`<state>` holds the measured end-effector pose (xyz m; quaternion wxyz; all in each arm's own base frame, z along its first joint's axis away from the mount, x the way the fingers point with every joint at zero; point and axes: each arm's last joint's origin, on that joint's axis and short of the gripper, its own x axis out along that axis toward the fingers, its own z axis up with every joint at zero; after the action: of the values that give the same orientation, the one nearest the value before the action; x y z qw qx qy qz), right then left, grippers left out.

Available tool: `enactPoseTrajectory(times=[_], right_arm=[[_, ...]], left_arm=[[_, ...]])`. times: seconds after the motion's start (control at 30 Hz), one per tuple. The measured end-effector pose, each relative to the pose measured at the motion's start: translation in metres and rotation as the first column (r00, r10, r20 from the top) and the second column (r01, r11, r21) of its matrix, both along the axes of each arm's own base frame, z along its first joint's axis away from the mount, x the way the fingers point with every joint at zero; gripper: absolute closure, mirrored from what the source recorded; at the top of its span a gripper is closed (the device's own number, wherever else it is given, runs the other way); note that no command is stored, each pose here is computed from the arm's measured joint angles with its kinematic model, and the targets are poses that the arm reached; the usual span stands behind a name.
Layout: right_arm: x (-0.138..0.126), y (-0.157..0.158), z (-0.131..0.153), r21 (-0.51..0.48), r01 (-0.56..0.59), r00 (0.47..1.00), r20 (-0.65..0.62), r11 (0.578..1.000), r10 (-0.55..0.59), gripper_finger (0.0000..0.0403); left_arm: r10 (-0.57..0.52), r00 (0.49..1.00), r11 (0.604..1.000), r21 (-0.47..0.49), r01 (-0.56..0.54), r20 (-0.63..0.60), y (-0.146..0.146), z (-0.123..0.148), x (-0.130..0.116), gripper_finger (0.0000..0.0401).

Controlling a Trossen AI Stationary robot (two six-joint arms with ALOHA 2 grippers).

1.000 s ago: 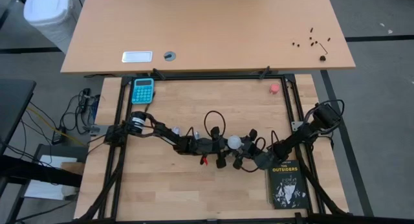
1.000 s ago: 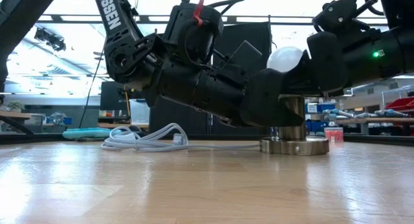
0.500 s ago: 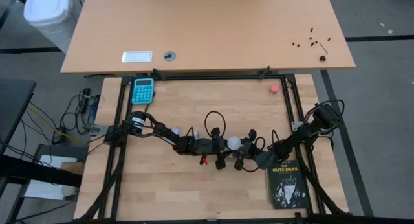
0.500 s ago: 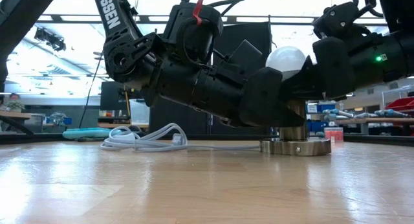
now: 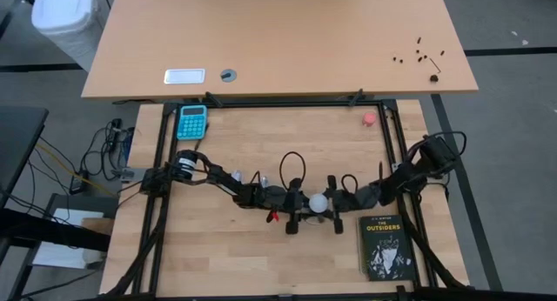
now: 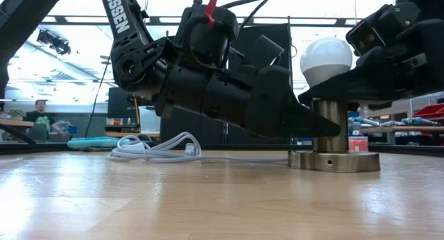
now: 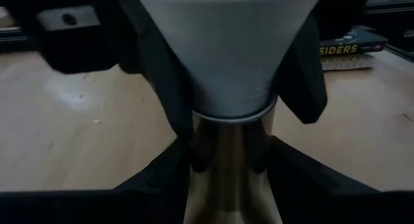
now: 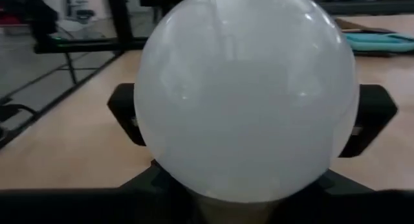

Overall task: Screw lightbulb
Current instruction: Remove the lightbulb from the lamp

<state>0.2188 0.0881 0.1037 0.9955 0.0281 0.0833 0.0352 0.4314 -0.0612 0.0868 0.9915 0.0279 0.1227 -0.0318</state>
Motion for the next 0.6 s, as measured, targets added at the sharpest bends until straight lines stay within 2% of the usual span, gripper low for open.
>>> enactPoseTrajectory(times=[0.2,0.37,0.6], right_arm=[[0.005,-0.014,0.001,-0.008,-0.1,0.995,0.009,0.995,0.1,0.0228],[0.007,-0.018,0.002,0.008,-0.067,0.998,0.013,0.998,0.067,0.0221],[0.0,0.0,0.006,-0.042,0.004,0.998,0.059,0.999,-0.001,0.0184]], left_arm=[[-0.008,1.0,1.0,0.029,0.008,0.016,0.0,0.001,0.0,0.0221],[0.0,1.0,0.999,0.042,0.0,0.022,0.001,0.002,0.0,0.0221],[-0.004,1.0,0.998,0.059,0.003,0.012,0.001,0.002,0.001,0.0221]])
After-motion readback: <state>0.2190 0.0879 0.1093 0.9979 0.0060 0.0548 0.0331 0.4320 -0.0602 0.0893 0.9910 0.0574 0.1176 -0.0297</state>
